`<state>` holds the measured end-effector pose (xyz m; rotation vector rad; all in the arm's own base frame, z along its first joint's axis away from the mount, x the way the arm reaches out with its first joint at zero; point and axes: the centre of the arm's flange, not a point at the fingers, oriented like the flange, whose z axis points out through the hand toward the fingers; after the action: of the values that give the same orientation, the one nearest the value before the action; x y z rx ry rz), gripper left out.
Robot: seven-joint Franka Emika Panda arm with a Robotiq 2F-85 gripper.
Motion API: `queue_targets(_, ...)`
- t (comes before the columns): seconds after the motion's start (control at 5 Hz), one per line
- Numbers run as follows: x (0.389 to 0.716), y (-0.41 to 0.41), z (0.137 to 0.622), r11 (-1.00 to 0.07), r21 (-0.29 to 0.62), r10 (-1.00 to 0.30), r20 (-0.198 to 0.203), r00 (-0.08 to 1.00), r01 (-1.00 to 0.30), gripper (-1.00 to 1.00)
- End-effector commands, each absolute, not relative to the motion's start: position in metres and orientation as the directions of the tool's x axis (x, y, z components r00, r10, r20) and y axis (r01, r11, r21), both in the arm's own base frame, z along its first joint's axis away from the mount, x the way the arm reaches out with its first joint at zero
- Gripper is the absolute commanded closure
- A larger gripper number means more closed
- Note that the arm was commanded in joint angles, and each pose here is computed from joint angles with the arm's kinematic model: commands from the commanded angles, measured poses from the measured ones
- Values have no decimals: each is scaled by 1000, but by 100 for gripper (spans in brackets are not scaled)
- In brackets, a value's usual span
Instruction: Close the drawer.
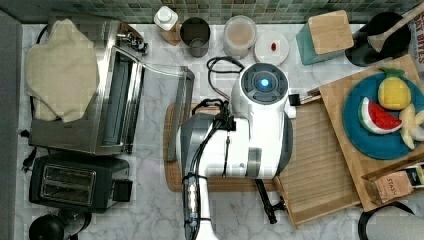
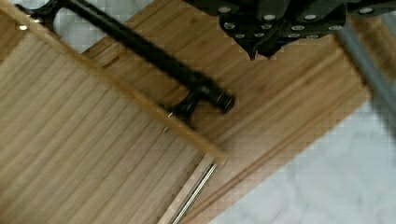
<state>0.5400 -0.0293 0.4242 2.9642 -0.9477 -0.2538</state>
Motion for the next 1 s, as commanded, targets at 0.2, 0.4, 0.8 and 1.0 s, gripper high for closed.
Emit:
queue_targets(0.2,472,12,401,-996,-89,-14,-93,996,-22,100)
queue_targets(0.4,452,17,373,-993,-52,113,-73,991,110,100)
queue_targets(0.8,437,-3,327,-947,11,319,-98,943,321,100)
queue_targets(1.0,433,-10,309,-932,29,353,-143,925,360,100)
